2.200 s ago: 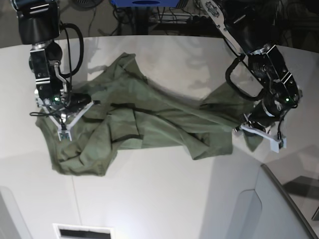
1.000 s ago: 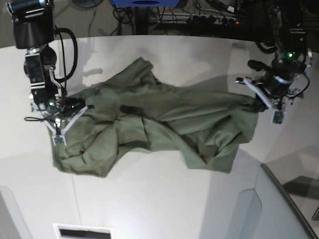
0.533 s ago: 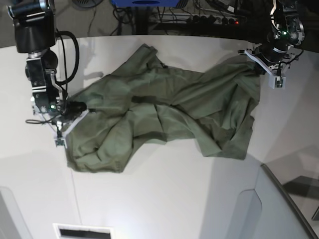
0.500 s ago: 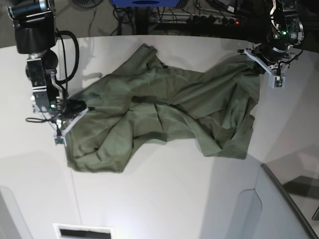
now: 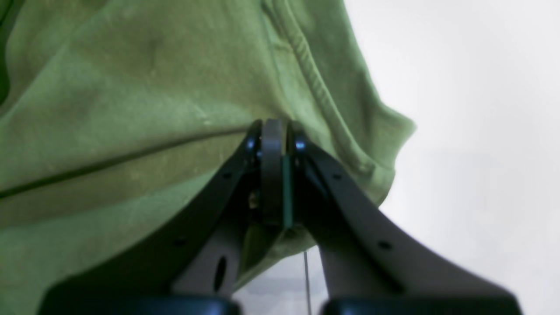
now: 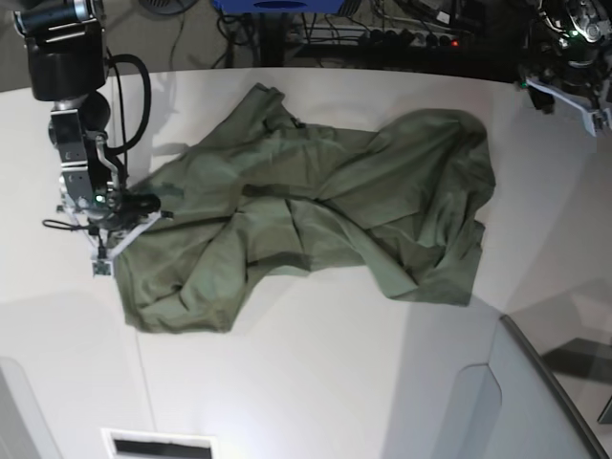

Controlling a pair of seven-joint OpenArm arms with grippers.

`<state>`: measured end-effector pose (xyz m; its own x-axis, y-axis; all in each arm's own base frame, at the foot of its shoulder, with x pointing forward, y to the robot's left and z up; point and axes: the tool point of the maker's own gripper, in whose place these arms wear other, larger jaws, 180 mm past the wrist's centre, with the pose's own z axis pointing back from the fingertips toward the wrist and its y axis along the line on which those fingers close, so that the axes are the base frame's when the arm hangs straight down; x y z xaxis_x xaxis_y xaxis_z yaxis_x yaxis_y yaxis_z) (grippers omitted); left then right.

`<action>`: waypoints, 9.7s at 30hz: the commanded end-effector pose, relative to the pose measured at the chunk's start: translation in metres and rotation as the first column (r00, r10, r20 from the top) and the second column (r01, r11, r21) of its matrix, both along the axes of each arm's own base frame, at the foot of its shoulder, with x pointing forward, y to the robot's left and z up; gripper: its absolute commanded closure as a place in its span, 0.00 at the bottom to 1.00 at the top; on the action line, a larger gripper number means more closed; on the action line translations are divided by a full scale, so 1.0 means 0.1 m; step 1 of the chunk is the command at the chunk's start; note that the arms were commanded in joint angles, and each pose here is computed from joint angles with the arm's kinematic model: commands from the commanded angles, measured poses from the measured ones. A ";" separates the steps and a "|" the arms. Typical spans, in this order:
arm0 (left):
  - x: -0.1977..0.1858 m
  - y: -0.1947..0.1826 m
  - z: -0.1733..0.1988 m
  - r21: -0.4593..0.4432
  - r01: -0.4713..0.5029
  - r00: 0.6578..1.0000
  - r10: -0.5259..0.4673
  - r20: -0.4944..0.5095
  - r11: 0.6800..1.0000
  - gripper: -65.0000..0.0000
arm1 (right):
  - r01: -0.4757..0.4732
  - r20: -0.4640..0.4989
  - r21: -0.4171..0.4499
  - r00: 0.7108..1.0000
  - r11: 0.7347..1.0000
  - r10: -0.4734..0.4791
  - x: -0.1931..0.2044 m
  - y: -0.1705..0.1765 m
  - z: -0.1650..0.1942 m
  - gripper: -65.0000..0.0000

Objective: Layout the t-shirt on the table in an organized manner, then fold the t-shirt properly

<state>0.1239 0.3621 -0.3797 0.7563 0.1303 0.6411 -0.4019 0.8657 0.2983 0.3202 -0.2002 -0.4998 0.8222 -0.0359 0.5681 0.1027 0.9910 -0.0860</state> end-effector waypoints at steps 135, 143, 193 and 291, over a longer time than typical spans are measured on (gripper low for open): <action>0.95 -0.42 -0.16 0.073 0.240 0.971 -0.241 -0.008 0.968 1.00 | 0.017 0.464 0.135 0.883 0.991 -0.078 1.31 -0.80 1.19 0.60; 1.06 -0.59 -0.27 0.017 0.355 0.934 -0.355 -0.030 0.935 1.00 | 0.309 0.433 0.284 0.804 0.908 -0.409 0.09 -1.19 1.27 0.13; 1.04 -0.59 -0.32 0.002 0.389 0.920 -0.388 -0.054 0.921 1.00 | 0.514 0.166 0.267 0.808 0.815 -0.565 -1.04 -1.44 0.31 0.54; 1.07 0.06 0.05 0.126 0.300 0.954 -0.298 -0.038 0.945 1.00 | 0.185 -0.179 0.556 0.979 0.811 -0.100 0.02 0.65 1.03 0.99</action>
